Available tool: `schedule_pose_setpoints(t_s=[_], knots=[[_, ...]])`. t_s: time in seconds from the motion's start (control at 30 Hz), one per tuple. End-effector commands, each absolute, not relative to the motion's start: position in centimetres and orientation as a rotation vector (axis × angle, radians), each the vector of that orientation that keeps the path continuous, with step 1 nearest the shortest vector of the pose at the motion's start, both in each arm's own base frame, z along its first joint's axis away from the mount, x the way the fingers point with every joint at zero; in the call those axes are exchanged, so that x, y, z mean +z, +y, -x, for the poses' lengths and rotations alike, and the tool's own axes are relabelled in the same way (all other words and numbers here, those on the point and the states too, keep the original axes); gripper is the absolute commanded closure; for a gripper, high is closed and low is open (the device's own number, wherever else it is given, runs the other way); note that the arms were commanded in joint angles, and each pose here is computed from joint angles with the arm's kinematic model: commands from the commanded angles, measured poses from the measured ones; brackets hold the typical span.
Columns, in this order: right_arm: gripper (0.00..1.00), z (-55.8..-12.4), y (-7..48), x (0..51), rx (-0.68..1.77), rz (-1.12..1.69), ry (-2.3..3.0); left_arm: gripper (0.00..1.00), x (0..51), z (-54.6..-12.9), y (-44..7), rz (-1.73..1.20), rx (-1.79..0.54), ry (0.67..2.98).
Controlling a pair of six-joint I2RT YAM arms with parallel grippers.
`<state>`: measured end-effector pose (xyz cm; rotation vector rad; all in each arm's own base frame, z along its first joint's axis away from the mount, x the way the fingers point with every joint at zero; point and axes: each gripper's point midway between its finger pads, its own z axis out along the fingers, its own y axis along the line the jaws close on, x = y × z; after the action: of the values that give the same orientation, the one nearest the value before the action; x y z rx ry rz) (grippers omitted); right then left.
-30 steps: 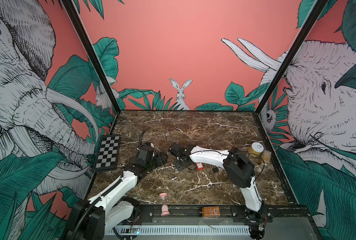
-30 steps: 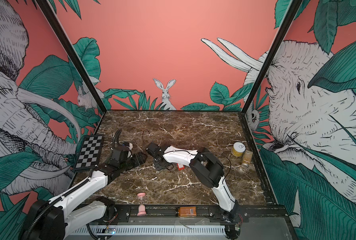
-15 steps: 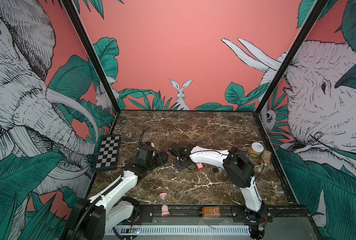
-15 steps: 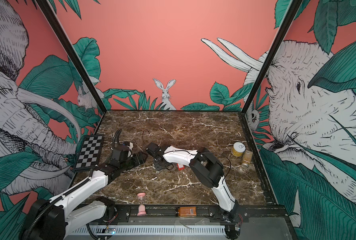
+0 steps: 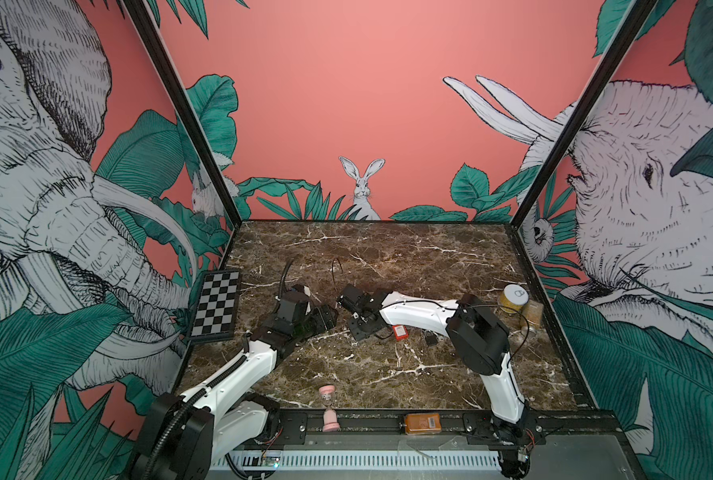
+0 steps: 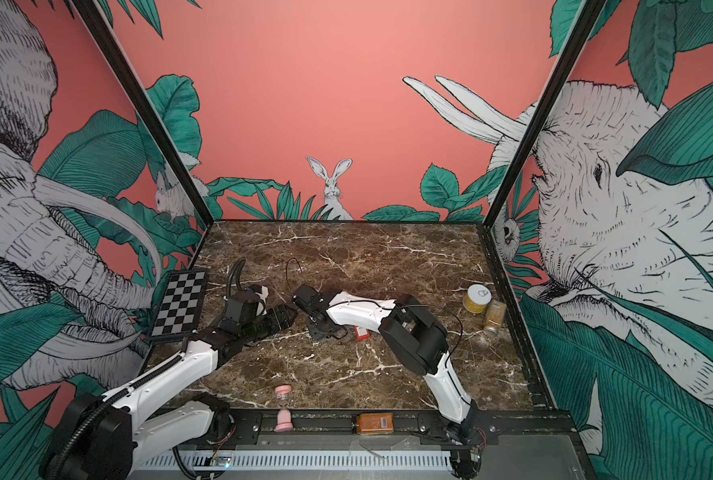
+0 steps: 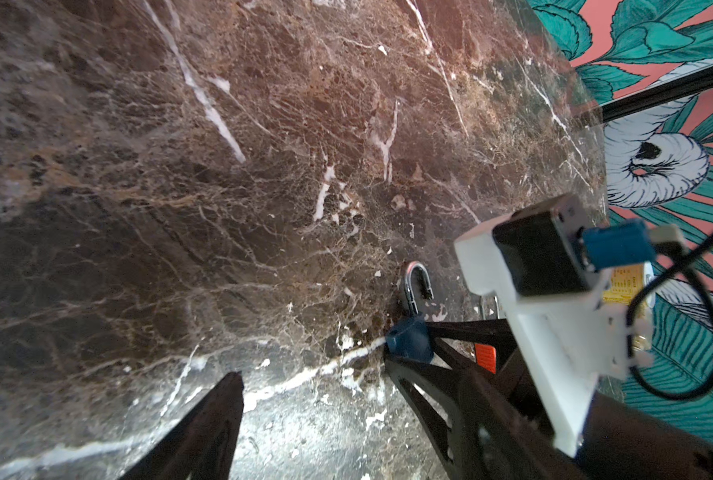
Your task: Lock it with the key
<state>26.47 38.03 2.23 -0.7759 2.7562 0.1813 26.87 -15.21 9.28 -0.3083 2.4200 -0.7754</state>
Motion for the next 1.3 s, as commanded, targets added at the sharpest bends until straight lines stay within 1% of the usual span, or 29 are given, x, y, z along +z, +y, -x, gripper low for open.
schedule_pose_setpoints(t_s=[0.0,0.17,0.2,0.23,0.47,0.7,0.93,1.27], knots=[[0.61,-25.9,37.4,0.1,0.162,0.793,2.804,0.17,8.9,-27.0,-15.1,0.320,-0.786,2.413],[0.63,-25.9,37.3,0.4,0.173,0.801,2.786,0.18,8.7,-27.1,-15.4,0.312,-0.795,2.421],[0.68,-25.9,37.2,0.5,0.177,0.809,2.780,0.18,8.7,-27.1,-15.5,0.308,-0.797,2.421],[0.71,-25.9,37.2,0.7,0.183,0.820,2.774,0.18,8.8,-27.2,-15.6,0.301,-0.802,2.422],[0.73,-26.2,37.1,3.3,0.281,0.930,2.647,0.18,9.1,-27.9,-16.4,0.252,-0.818,2.429],[0.78,-26.3,36.5,5.9,0.411,1.035,2.506,0.20,8.8,-28.5,-18.6,0.144,-0.915,2.463],[0.78,-25.3,36.6,8.5,0.494,1.178,2.323,0.24,9.0,-28.8,-21.3,0.068,-1.095,2.470],[0.79,-24.2,37.3,10.2,0.568,1.258,2.236,0.29,10.0,-29.0,-24.0,0.011,-1.226,2.456]])
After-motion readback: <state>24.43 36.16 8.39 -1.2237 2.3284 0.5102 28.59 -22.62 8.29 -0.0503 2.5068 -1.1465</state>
